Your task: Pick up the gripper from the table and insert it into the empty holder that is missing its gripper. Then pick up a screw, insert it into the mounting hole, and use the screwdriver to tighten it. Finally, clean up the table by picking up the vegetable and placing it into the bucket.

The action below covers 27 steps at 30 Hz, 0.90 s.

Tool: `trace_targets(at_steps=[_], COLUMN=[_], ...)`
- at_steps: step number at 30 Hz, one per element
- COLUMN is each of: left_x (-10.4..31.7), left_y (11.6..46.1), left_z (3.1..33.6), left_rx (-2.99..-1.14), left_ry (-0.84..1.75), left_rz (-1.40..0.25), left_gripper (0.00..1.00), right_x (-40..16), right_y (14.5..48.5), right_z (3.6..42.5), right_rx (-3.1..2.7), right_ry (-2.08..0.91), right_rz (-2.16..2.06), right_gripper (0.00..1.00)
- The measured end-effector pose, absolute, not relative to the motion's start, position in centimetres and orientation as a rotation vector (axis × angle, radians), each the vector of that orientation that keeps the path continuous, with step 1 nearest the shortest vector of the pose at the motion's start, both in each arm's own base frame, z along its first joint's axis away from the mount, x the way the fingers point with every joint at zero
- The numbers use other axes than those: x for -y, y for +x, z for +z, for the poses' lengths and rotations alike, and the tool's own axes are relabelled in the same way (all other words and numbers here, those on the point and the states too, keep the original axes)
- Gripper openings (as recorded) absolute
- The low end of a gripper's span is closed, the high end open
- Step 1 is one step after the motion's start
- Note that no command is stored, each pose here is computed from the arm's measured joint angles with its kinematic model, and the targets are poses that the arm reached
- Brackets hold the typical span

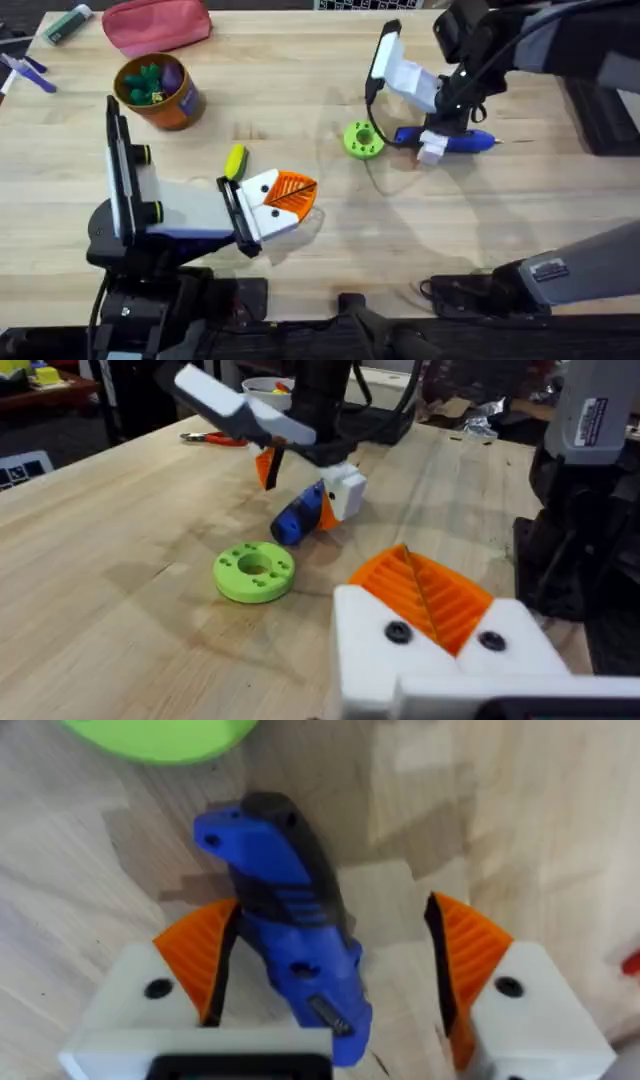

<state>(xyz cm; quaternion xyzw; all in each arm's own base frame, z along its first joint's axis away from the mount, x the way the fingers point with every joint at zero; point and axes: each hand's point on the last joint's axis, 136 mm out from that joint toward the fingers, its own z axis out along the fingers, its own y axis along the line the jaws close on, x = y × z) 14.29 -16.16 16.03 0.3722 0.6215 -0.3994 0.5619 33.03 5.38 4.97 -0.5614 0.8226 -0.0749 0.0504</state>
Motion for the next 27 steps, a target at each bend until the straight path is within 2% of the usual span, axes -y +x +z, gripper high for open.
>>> trace_targets(at_steps=[4, 12, 13, 14, 16, 19, 20, 27], left_x=[16.2, 16.2, 16.2, 16.2, 16.2, 16.2, 16.2, 16.1], left_y=[14.3, 14.3, 14.3, 14.3, 14.3, 14.3, 14.3, 14.4], left_z=[16.0, 16.0, 16.0, 16.0, 16.0, 16.0, 16.0, 16.3], left_rx=[-1.464, -1.464, -1.463, -1.461, -1.463, -1.462, -1.464, -1.448], left_ry=[0.877, 0.876, 0.878, 0.879, 0.878, 0.879, 0.877, 0.877], left_rz=[-0.941, -0.941, -0.939, -0.937, -0.939, -0.938, -0.941, -0.931], left_gripper=[0.008, 0.016, 0.066, 0.182, 0.428, 0.893, 0.963, 0.987], right_x=[-5.5, -5.9, -6.1, -6.3, -6.8, -7.5, -7.7, -7.4], right_y=[33.4, 33.5, 33.5, 33.3, 32.9, 31.9, 31.5, 27.4], right_z=[8.0, 17.2, 18.2, 19.3, 20.8, 22.1, 22.4, 22.5], right_rx=[-2.472, -2.371, -2.363, -2.357, -2.352, -2.374, -2.386, -2.518], right_ry=[-1.588, -1.141, -1.069, -0.998, -0.864, -0.666, -0.606, -0.263], right_rz=[-0.265, -0.285, -0.273, -0.254, -0.204, -0.11, -0.08, 0.059], right_gripper=[0.993, 0.992, 0.994, 0.993, 0.994, 0.994, 0.994, 0.992])
